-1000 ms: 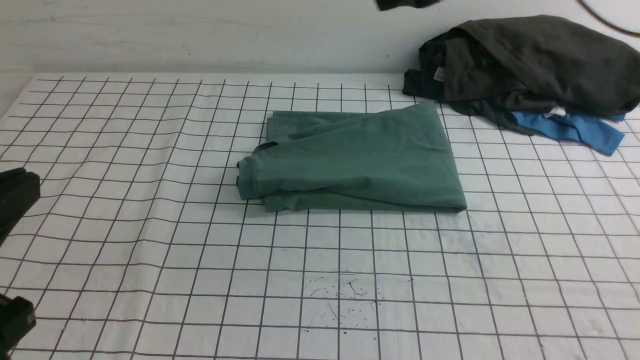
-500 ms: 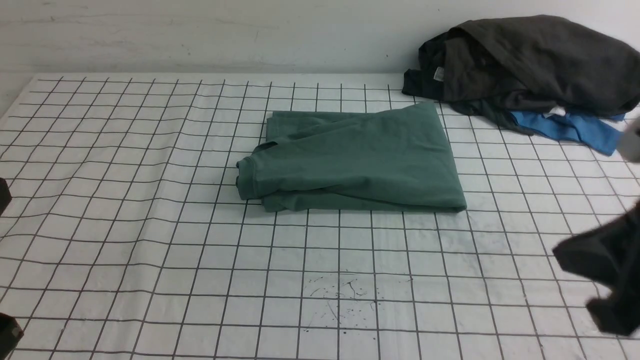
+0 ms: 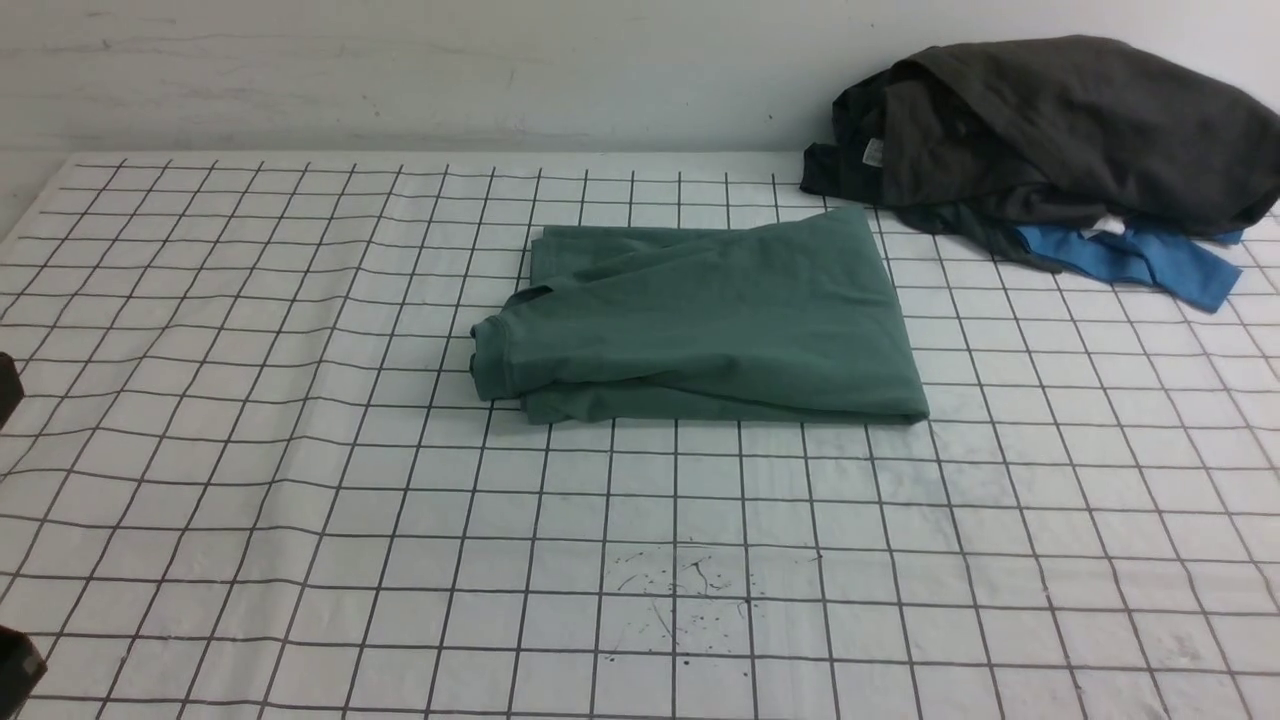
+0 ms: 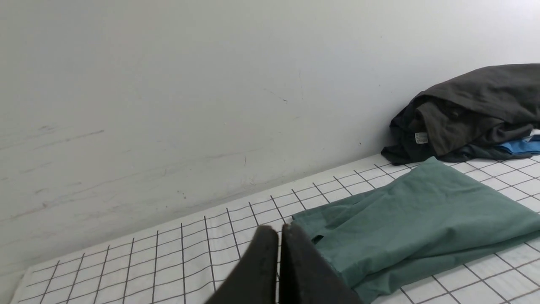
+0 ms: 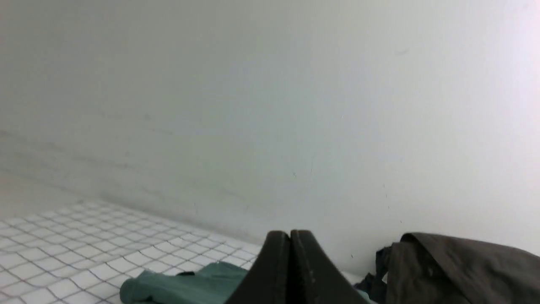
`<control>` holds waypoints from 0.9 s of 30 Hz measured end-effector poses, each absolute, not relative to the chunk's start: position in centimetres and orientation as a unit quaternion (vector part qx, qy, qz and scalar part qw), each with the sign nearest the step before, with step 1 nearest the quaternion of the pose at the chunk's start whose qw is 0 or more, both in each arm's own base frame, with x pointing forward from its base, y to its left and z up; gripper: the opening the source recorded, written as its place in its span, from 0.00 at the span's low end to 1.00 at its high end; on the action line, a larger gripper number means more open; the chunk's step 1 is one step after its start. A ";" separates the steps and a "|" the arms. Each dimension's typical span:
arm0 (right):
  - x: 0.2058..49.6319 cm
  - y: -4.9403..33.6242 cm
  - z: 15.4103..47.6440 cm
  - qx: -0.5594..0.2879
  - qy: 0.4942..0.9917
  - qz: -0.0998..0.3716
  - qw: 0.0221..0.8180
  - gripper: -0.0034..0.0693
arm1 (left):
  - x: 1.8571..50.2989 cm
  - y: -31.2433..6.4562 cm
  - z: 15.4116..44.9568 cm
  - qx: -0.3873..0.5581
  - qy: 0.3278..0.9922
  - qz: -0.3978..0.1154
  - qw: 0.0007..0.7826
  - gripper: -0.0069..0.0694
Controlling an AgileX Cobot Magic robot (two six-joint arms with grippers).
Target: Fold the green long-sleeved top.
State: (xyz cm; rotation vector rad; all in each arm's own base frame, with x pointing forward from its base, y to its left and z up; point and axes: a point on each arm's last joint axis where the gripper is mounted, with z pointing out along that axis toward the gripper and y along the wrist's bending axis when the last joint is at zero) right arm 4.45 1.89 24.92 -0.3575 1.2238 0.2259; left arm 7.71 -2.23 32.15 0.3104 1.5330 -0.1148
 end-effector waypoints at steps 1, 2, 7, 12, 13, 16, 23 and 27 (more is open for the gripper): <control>4.6 1.9 24.5 -0.167 0.574 0.105 0.795 0.03 | 7.7 -2.2 32.1 0.140 0.691 -0.052 0.708 0.08; 5.0 2.1 23.3 -0.168 0.583 0.102 0.789 0.03 | 7.7 -2.2 32.1 0.140 0.691 -0.052 0.707 0.08; 5.7 2.4 21.5 -0.181 0.623 0.098 0.754 0.03 | 7.8 -2.3 31.8 0.141 0.695 -0.053 0.703 0.08; 5.9 2.6 20.5 -0.194 0.664 0.093 0.716 0.03 | 7.8 -2.3 31.7 0.144 0.700 -0.054 0.697 0.08; 5.8 2.4 20.4 -0.192 0.669 0.089 0.713 0.03 | 7.8 -2.3 31.7 0.144 0.700 -0.054 0.697 0.08; 5.5 1.9 20.4 -0.167 0.667 0.066 0.723 0.03 | 7.7 -2.3 31.6 0.145 0.702 -0.055 0.695 0.08; 5.7 0.3 20.2 -0.071 0.691 -0.037 0.719 0.03 | 7.7 -2.4 31.5 0.148 0.706 -0.056 0.690 0.08; 5.7 -0.2 20.0 -0.041 0.698 -0.070 0.711 0.03 | 7.7 -2.4 31.5 0.148 0.706 -0.056 0.690 0.08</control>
